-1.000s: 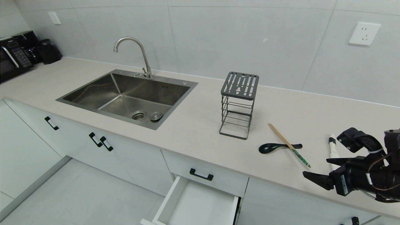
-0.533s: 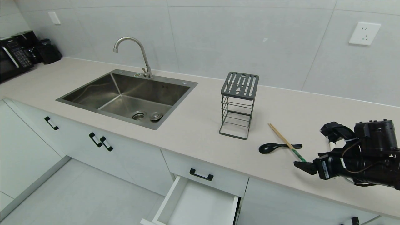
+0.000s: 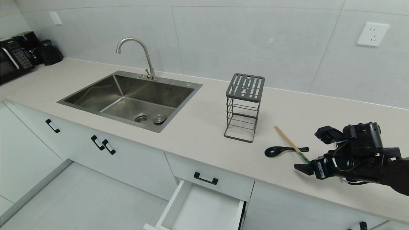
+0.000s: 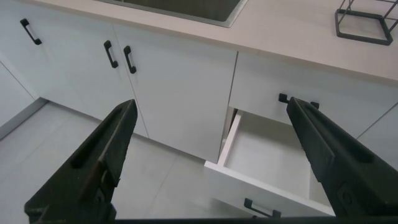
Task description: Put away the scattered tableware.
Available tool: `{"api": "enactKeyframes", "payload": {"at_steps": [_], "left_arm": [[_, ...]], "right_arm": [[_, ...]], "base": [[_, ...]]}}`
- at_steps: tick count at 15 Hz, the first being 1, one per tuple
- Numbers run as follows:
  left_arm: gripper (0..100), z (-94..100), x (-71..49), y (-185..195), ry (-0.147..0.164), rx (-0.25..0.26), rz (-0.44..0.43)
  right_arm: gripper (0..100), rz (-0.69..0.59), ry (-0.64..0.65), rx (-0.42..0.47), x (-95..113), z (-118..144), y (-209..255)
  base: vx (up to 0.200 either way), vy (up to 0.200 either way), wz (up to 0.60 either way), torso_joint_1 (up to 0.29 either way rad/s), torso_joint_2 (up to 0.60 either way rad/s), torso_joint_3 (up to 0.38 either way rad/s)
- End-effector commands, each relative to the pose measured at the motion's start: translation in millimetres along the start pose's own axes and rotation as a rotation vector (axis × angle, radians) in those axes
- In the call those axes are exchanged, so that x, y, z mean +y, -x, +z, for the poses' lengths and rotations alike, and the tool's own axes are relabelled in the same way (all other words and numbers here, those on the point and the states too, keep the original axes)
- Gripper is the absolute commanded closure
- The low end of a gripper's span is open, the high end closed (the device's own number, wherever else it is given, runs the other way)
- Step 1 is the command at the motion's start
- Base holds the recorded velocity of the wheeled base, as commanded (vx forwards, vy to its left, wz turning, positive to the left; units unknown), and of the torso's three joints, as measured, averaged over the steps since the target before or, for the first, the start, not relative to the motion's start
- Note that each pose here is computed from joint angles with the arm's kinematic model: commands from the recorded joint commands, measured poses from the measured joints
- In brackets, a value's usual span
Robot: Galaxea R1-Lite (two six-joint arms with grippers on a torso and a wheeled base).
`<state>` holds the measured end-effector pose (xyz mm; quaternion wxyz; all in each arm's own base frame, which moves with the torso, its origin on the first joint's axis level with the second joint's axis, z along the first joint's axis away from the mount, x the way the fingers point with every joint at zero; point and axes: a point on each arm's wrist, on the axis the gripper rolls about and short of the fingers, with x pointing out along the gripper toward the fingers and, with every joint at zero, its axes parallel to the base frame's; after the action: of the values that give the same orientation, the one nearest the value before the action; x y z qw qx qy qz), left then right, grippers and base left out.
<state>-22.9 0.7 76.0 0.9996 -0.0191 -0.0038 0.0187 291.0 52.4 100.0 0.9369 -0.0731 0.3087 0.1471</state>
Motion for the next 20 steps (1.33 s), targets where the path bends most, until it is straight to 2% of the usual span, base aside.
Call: {"api": "enactKeyframes", "payload": {"at_steps": [1, 15, 16, 20], "left_arm": [[0, 0.1, 0.0, -0.1, 0.000, 0.001, 0.001], [0, 0.1, 0.0, -0.1, 0.000, 0.001, 0.001], [0, 0.1, 0.0, -0.1, 0.000, 0.001, 0.001], [0, 0.1, 0.0, -0.1, 0.000, 0.001, 0.001]], "right_arm": [[0, 0.005, 0.002, 0.011, 0.1, -0.2, -7.6], [0, 0.041, 0.020, 0.019, 8.2, 3.7, -29.6], [100, 0.039, 0.018, 0.020, 8.0, 3.7, -31.3], [100, 0.011, -0.001, 0.028, -2.4, 2.4, -36.1]], "base": [[0.000, 0.000, 0.00, 0.000, 0.00, 0.000], [0.000, 0.000, 0.00, 0.000, 0.00, 0.000], [0.000, 0.000, 0.00, 0.000, 0.00, 0.000], [0.000, 0.000, 0.00, 0.000, 0.00, 0.000]]}}
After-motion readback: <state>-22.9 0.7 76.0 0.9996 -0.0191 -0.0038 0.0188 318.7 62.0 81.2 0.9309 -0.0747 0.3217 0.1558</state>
